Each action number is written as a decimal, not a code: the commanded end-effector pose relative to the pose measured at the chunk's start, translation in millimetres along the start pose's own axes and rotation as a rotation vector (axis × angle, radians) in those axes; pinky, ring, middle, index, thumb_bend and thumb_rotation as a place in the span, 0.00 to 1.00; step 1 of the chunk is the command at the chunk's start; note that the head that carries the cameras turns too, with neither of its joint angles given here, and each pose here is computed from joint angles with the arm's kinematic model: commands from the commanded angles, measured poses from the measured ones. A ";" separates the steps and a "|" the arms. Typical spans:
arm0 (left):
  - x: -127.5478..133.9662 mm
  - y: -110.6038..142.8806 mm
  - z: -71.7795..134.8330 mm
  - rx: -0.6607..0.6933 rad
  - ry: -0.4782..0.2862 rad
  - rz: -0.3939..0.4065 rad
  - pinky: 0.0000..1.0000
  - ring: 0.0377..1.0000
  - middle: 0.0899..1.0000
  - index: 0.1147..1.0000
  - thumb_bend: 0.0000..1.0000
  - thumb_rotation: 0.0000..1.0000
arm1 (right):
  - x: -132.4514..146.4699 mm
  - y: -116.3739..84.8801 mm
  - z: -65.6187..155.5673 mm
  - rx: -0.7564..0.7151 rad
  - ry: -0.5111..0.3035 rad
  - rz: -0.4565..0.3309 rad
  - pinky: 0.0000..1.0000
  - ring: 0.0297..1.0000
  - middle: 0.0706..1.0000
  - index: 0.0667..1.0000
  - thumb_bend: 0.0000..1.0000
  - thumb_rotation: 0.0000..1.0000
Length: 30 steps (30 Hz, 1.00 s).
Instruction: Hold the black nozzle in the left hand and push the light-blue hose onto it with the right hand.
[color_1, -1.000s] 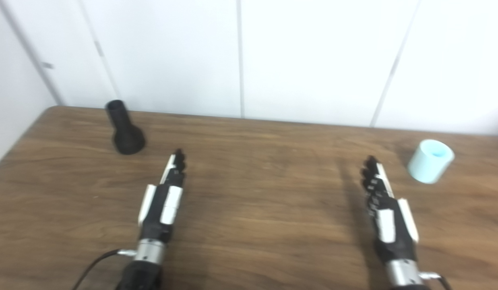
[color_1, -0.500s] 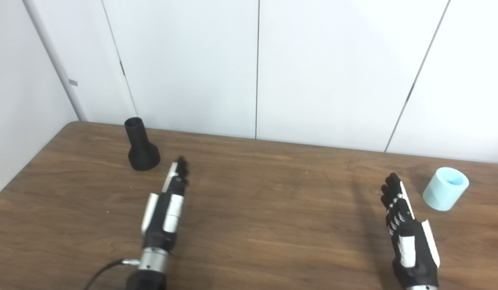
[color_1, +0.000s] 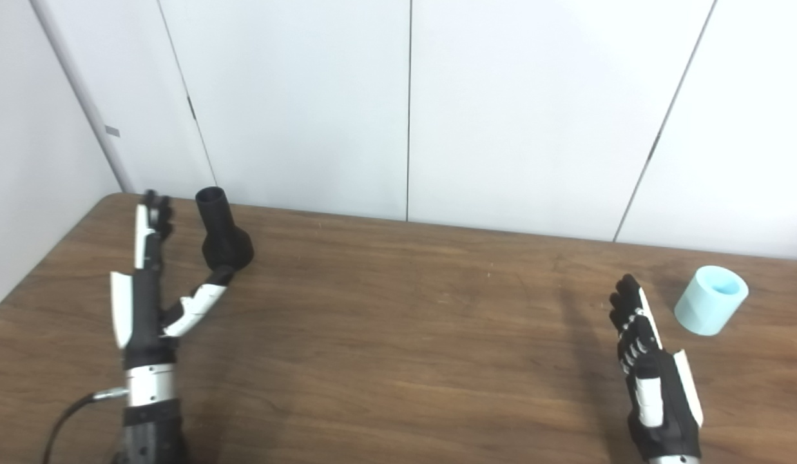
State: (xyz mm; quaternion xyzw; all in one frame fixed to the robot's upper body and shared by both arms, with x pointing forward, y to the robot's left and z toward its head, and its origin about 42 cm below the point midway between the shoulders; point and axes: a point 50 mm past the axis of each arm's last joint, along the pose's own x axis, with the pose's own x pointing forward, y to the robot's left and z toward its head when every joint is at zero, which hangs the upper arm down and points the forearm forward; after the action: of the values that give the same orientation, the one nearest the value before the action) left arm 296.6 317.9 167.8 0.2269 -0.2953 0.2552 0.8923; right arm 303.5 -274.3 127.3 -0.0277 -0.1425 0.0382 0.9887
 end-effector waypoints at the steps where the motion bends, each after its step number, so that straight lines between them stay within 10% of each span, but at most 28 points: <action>1: 7.9 4.3 -3.4 0.027 -0.051 0.025 0.92 0.93 0.95 1.00 0.82 0.60 | -31.3 3.4 -33.1 0.025 0.123 -0.025 1.00 1.00 1.00 1.00 0.71 1.00; 10: 57.1 27.0 -44.1 0.097 0.034 0.142 0.91 0.95 0.96 1.00 0.91 0.56 | -31.7 3.3 -33.9 0.027 0.127 -0.030 1.00 1.00 1.00 1.00 0.71 1.00; 30: 158.3 30.6 -82.8 -0.133 0.367 -0.111 0.84 0.91 0.92 0.97 0.96 0.45 | -32.6 12.2 -30.3 0.038 0.137 -0.041 0.98 1.00 1.00 1.00 0.71 1.00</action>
State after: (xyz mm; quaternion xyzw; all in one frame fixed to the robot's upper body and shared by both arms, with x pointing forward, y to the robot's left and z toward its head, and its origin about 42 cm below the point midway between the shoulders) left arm 409.2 436.1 183.5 0.1275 -0.0887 0.2382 0.9587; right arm 303.9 -273.6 126.9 -0.0319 -0.1373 0.0299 0.9896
